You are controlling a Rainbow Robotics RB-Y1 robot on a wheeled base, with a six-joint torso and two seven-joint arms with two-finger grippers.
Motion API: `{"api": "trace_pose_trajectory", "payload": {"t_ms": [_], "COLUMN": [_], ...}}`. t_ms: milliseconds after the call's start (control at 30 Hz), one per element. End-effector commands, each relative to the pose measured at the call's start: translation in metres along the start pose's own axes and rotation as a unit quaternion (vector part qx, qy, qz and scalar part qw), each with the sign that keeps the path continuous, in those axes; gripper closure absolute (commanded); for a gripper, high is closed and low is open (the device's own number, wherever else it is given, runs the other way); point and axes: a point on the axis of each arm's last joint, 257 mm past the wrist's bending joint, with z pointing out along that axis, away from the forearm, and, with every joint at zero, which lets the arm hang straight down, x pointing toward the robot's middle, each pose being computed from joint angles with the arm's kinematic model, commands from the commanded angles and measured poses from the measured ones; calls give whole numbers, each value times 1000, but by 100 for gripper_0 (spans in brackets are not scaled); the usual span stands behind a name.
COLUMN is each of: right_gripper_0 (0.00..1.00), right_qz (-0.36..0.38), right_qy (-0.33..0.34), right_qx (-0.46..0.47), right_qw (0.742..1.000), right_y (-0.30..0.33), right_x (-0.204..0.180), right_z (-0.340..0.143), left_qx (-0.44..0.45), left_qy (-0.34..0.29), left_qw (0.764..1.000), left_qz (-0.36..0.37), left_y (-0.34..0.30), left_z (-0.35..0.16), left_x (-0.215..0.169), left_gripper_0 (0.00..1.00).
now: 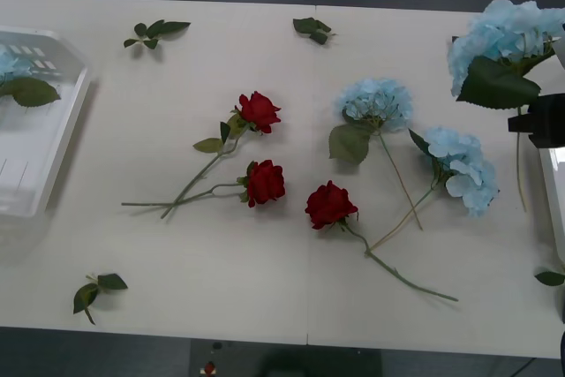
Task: Put the red flowers into the right box and the blue flowers into the left box
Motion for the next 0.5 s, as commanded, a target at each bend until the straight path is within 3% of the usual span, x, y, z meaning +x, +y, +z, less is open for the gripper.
{"api": "trace_pose_trajectory", "payload": {"t_ms": [33,167,500], "right_gripper_0": [100,100,100], "right_qz": [-39,-44,-19], "right_qy": [-41,-62,-99], "right_qx": [-95,-175,-320], "right_qw": [994,982,942], "right_y": [60,103,181], "right_x": [-35,-51,-78], "right_z": [-6,-17,-48], "left_qx": [24,102,264], "left_qy": [-27,-47,-104], "left_qw": [999,993,955], "left_qz": [-7,-41,-83], "left_y": [-4,-39,-123], "left_z": [-17,-35,-103], "left_x": [-22,-38,-52], "left_gripper_0": [14,0,0]}}
